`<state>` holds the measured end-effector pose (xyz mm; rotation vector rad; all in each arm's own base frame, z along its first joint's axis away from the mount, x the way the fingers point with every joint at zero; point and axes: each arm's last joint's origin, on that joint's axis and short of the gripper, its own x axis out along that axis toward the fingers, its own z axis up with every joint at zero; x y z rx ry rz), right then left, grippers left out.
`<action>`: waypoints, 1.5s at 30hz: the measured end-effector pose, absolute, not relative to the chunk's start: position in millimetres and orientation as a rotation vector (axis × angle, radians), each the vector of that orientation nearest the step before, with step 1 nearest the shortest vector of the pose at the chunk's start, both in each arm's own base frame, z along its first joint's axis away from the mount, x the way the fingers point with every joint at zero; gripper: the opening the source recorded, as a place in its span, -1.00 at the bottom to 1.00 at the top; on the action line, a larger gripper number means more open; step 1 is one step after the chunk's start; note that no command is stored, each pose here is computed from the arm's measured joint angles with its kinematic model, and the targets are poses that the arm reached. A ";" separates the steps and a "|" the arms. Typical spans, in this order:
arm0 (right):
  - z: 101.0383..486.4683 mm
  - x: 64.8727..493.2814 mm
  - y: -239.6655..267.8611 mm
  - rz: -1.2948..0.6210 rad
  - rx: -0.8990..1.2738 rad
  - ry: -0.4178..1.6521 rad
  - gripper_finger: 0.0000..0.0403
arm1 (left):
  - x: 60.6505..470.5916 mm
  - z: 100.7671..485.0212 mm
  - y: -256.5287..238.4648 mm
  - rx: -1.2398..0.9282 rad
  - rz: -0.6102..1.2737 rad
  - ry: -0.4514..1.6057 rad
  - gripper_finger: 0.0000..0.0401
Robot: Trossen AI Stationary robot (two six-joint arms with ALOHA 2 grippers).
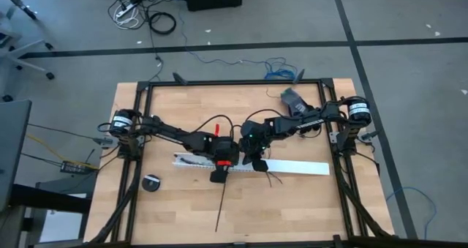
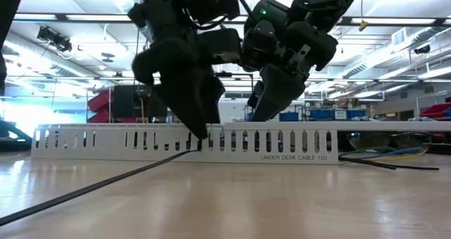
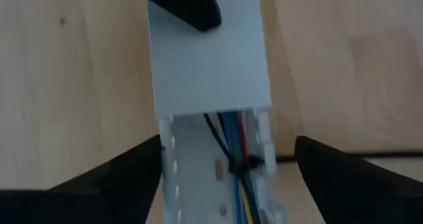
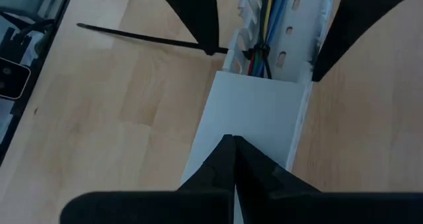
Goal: Ziptie cables
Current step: Close the lid on the cable duct
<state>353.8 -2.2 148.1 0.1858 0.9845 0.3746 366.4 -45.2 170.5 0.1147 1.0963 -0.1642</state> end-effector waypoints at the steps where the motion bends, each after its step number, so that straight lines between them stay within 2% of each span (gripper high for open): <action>1: 148.1 353.7 -2.2 0.375 0.186 0.985 -1.00 | 365.9 171.8 -45.1 0.120 -0.164 1.101 0.71; 5: 148.0 353.6 -1.6 0.376 0.186 0.987 -1.00 | 360.7 172.4 -43.7 0.131 -0.139 1.152 0.76; 19: 147.6 352.9 -0.6 0.378 0.185 0.993 -1.00 | 341.4 150.8 -39.2 0.127 -0.031 1.280 0.74; 24: 147.5 352.9 -0.6 0.378 0.185 0.994 -1.00 | 342.3 149.1 -39.4 0.123 -0.031 1.261 0.61; 34: 147.4 352.5 -0.4 0.380 0.187 0.994 -1.00 | 346.1 149.6 -40.1 0.113 -0.042 1.219 0.15; 45: 148.4 354.2 0.0 0.402 0.190 0.966 -1.00 | 348.7 150.5 -40.8 0.098 -0.052 1.191 0.13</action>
